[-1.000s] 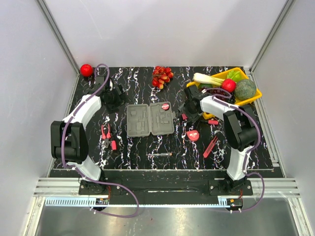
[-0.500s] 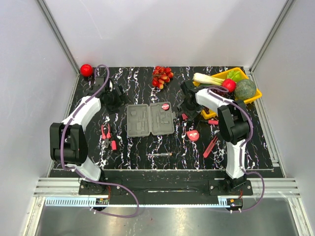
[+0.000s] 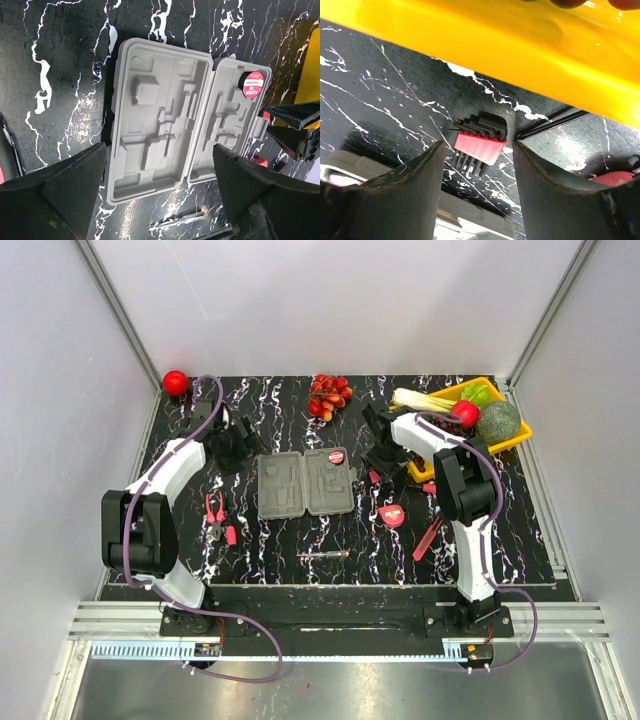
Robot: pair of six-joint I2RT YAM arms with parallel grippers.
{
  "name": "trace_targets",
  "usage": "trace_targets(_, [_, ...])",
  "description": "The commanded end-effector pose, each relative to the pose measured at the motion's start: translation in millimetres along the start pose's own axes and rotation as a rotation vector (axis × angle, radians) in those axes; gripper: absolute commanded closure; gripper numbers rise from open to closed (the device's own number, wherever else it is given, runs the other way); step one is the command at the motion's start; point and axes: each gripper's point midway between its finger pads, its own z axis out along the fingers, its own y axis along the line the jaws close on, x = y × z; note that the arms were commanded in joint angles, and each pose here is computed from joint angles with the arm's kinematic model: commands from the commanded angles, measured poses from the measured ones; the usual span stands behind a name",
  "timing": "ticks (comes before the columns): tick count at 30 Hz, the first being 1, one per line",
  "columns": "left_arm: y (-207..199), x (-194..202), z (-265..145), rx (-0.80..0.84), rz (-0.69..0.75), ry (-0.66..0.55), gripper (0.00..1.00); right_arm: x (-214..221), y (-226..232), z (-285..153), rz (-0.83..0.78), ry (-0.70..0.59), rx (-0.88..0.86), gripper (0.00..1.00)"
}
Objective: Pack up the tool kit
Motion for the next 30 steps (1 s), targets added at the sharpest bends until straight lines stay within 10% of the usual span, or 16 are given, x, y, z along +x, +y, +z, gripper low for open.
trace_targets(1, [-16,-9,-9,0.064,0.009,-0.044,0.09,-9,-4,-1,0.057,-0.039,0.063,0.39])
trace_targets(21, [-19,-7,-12,0.081,0.008,-0.036,0.09,-4,-6,7,0.036,-0.038,0.115,0.52])
trace_targets(30, [-19,-7,-12,0.083,0.005,-0.033,0.09,-4,-8,12,0.021,-0.045,0.127,0.38])
